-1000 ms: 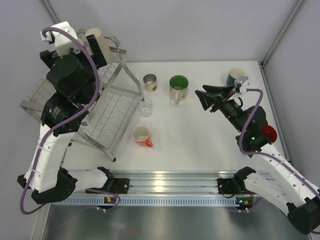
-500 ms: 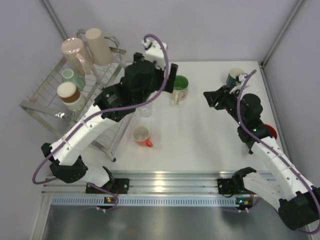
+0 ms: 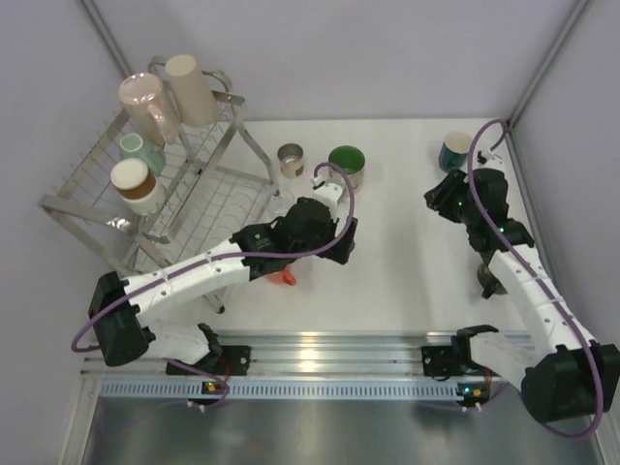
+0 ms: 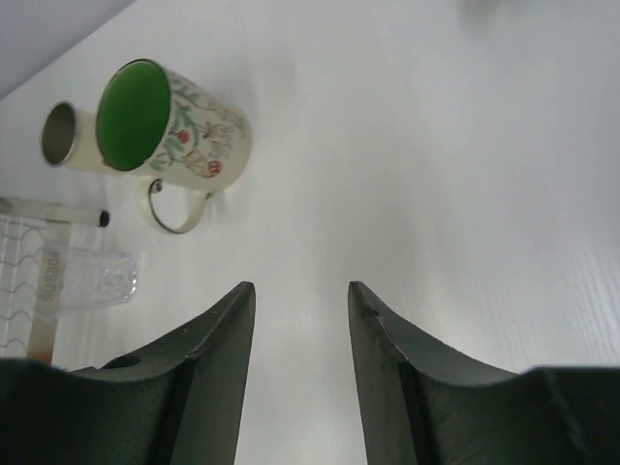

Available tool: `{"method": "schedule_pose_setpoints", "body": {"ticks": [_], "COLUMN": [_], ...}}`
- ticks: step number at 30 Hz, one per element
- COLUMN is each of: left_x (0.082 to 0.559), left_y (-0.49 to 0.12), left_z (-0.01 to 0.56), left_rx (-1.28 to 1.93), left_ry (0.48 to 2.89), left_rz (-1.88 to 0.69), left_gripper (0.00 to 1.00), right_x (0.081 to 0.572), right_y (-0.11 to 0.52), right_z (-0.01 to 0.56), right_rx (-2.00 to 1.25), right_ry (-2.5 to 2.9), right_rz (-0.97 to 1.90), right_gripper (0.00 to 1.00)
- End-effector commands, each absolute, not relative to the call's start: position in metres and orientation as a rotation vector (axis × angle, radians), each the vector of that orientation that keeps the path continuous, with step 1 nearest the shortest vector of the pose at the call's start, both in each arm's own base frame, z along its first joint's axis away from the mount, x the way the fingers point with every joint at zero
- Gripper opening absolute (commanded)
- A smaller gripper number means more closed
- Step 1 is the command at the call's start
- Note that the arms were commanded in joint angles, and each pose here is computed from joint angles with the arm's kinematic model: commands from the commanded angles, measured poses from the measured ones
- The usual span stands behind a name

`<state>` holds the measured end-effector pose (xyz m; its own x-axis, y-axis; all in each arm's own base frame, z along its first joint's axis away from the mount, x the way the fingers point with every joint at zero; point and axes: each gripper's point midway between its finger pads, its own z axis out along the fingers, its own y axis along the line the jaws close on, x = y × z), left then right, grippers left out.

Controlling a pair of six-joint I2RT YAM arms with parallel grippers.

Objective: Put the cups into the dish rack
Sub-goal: Grab a cup with the right arm

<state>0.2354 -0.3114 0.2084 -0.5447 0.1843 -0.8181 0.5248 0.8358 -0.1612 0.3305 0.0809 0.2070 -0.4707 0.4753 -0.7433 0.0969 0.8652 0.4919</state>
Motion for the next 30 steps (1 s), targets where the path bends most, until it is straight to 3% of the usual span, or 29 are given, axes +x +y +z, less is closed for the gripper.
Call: {"method": "schedule_pose_setpoints", "body": {"ticks": [1,11,19,30], "left_x": [0.242,0.213,0.199,0.194], "left_y": [-0.332,-0.336,-0.334,-0.319], "left_z": [0.251,0.253,0.272,0.281], "left_rx": [0.392,0.451,0.481,0.470], "left_ry": [2.006,1.980,1.936,1.915], "left_rz": [-0.789,-1.039,-1.120,-1.091], "left_gripper": [0.94,0.95,0.94,0.95], "right_x": [0.329,0.276,0.243,0.259], "right_y": [0.035,-0.102,-0.123,-0.089], "right_z": [0.229,0.235,0.196,0.143], "right_rx": [0.580,0.976,1.220,0.985], "right_ry": [2.011,1.926,1.958,2.174], "right_rz": [0.272,-0.178,-0.281,-0.063], "right_gripper": [0.44,0.41,0.40,0.52]}}
